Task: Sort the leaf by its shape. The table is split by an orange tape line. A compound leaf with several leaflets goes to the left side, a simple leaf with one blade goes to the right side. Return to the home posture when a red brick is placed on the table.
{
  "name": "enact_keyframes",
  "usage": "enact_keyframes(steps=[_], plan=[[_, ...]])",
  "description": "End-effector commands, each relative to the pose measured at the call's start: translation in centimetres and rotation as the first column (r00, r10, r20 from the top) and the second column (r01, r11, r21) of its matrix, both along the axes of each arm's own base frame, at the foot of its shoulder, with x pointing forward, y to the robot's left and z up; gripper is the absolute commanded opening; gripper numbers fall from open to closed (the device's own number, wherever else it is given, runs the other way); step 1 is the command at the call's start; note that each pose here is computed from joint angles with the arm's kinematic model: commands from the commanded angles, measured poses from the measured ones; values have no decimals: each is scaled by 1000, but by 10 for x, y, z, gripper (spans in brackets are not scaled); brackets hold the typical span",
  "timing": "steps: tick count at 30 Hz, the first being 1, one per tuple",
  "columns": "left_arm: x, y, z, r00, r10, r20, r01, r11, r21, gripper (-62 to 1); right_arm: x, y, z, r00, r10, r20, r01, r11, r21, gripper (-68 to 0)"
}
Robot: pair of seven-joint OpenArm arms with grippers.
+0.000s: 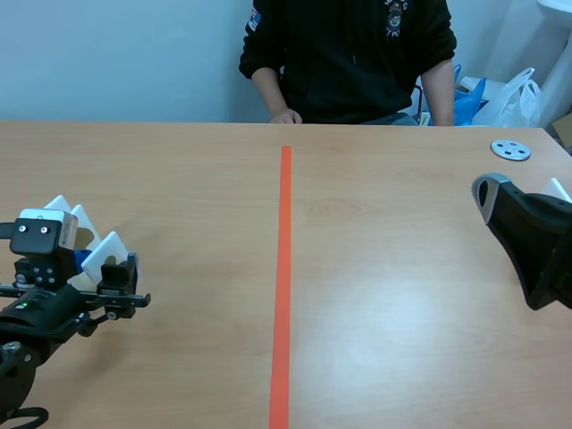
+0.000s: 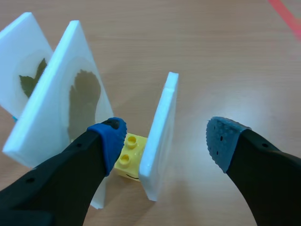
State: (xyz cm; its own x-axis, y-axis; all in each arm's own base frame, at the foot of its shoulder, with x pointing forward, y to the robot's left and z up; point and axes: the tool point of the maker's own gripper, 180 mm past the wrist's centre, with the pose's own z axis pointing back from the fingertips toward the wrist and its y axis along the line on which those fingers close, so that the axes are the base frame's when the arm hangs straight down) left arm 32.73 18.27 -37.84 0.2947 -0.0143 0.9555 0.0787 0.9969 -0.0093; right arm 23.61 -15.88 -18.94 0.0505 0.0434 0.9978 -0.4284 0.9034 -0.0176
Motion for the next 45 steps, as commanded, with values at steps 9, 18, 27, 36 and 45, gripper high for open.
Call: enact_keyframes(steps=[9, 18, 27, 36, 45], plan=[[9, -52, 71, 967, -172, 188, 197, 972, -127, -34, 1, -3, 7, 1000, -7, 25, 6, 1000, 13, 4], [0, -92, 143, 907, -285, 310, 336, 934, -121, -34, 1, -3, 7, 1000, -7, 25, 7, 1000, 13, 4], [-59, -139, 174, 816, -491, 305, 544, 831, -116, 14, 1, -3, 7, 1000, -5, 21, 5, 1000, 15, 4], [-104, -150, 161, 845, -507, 169, 533, 822, -199, 14, -3, 1, -1, 1000, 18, -15, -18, 1000, 8, 4], [-110, -132, 143, 878, -471, 84, 479, 864, -157, 14, -16, -10, -6, 998, 10, -59, -12, 1000, -28, 4]])
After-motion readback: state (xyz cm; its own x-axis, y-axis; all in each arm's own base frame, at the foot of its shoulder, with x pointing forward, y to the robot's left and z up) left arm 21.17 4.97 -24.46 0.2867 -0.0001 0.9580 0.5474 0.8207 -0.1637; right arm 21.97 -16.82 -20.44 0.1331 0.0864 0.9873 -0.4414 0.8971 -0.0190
